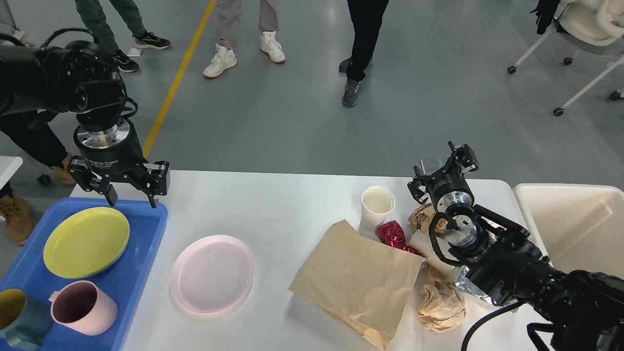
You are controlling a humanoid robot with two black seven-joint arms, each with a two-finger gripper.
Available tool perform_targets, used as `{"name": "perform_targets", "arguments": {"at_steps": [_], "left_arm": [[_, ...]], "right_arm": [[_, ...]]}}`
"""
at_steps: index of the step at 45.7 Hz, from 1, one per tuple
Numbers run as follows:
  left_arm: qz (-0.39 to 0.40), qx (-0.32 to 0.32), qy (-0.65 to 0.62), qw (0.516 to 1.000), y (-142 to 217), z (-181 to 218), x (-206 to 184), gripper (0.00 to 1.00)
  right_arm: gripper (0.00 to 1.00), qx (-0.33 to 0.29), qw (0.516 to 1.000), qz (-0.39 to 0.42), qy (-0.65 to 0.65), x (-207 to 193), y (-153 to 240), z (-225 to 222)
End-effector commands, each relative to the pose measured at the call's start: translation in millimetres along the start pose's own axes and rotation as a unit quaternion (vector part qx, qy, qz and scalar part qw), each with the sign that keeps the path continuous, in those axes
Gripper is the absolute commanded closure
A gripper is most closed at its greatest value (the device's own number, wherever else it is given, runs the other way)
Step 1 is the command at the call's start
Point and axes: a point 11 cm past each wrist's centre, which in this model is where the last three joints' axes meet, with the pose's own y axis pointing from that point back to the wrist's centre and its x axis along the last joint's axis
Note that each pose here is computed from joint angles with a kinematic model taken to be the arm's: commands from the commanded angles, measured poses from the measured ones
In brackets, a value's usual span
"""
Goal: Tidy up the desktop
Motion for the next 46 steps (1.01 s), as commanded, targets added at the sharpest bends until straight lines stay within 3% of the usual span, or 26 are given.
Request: {"name": "perform_targets", "arguments": {"at_steps": [1, 12, 19, 29, 46], "left_arm": [[0.007, 0.0, -0.006, 1.0, 24.0, 4.2, -6.3, 0.04], [0.002, 0.01, -0.023, 1.0, 23.5, 16.2, -10.1, 0.04], [-0.032, 0.023, -0.038, 0.998, -23.6, 25.7, -14.7, 0.04], [0.052, 0.033, -0.05, 0.997, -114.7, 34.2, -9.7, 0.04], [0.065, 0.017, -0.048, 0.997, -188.8, 43.3, -27.8, 0.04]], "right_arm": [[0.0, 0.0, 1.0, 0.0, 0.0, 0.0, 0.0, 0.0], [0.0, 0.0, 1.0, 0.0, 0.0, 0.0, 0.0, 0.0], [0.0, 0.0, 1.0, 0.0, 0.0, 0.0, 0.0, 0.0], [0.0, 0.0, 1.0, 0.0, 0.0, 0.0, 0.0, 0.0], [0.0, 0.0, 1.0, 0.0, 0.0, 0.0, 0.0, 0.0]]}}
